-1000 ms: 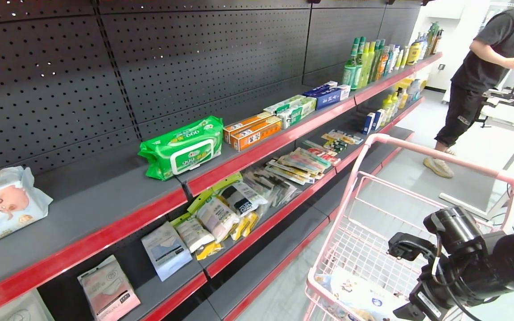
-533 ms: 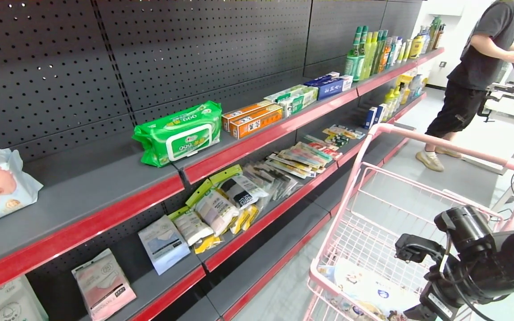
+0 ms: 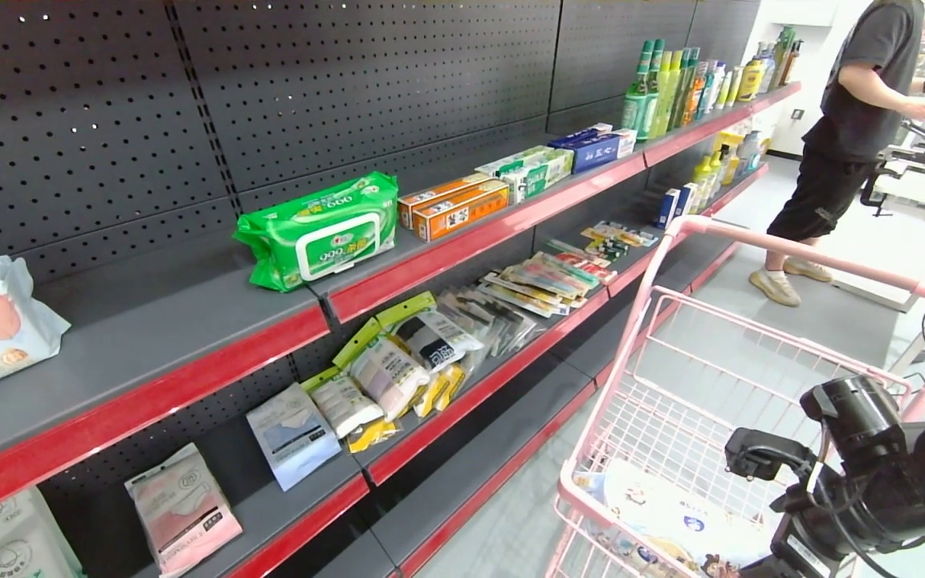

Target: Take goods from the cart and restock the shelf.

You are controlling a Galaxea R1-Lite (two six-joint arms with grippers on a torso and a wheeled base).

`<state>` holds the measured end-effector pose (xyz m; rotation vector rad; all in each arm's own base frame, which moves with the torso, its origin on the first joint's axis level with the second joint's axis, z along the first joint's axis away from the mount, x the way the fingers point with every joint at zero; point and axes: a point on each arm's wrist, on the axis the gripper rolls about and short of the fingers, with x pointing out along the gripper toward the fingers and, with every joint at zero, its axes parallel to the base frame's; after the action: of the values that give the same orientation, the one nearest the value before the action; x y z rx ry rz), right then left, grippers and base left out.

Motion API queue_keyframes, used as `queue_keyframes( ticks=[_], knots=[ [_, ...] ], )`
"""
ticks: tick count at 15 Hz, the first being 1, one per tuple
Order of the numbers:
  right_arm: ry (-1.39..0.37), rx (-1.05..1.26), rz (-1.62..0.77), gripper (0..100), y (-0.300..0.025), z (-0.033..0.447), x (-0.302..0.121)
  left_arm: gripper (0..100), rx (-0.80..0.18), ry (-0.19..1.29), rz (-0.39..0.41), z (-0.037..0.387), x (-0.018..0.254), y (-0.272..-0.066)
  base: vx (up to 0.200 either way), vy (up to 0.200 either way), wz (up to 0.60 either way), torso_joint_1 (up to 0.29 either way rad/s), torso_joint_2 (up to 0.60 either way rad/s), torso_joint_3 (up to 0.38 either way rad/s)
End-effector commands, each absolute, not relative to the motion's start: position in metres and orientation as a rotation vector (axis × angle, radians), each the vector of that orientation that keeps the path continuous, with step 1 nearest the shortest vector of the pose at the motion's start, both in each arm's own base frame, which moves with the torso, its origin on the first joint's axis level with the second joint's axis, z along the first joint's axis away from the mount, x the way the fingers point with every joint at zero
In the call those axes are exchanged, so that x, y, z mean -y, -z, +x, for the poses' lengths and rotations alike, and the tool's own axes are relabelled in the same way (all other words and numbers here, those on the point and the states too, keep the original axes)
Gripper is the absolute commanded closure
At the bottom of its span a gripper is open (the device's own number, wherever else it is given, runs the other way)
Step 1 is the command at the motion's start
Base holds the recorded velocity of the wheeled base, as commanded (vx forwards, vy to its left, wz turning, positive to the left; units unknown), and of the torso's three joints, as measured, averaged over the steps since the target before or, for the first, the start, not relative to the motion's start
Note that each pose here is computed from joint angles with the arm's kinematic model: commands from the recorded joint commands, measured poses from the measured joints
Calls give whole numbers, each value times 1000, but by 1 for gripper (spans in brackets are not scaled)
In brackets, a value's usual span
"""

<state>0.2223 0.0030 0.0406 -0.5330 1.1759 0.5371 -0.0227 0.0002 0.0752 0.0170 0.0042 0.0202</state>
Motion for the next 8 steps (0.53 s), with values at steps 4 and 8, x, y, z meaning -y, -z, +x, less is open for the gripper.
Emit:
queue_keyframes(
  ticks=[4, 8],
  knots=[
    [-573, -1231, -512, 0, -15, 235, -3, 0, -5, -21, 17, -23, 0, -75, 0, 0, 0, 0, 0, 0],
    [-598, -1206, -518, 0, 2, 245, 1, 0, -3, -21, 17, -23, 0, -75, 0, 0, 0, 0, 0, 0]
  ],
)
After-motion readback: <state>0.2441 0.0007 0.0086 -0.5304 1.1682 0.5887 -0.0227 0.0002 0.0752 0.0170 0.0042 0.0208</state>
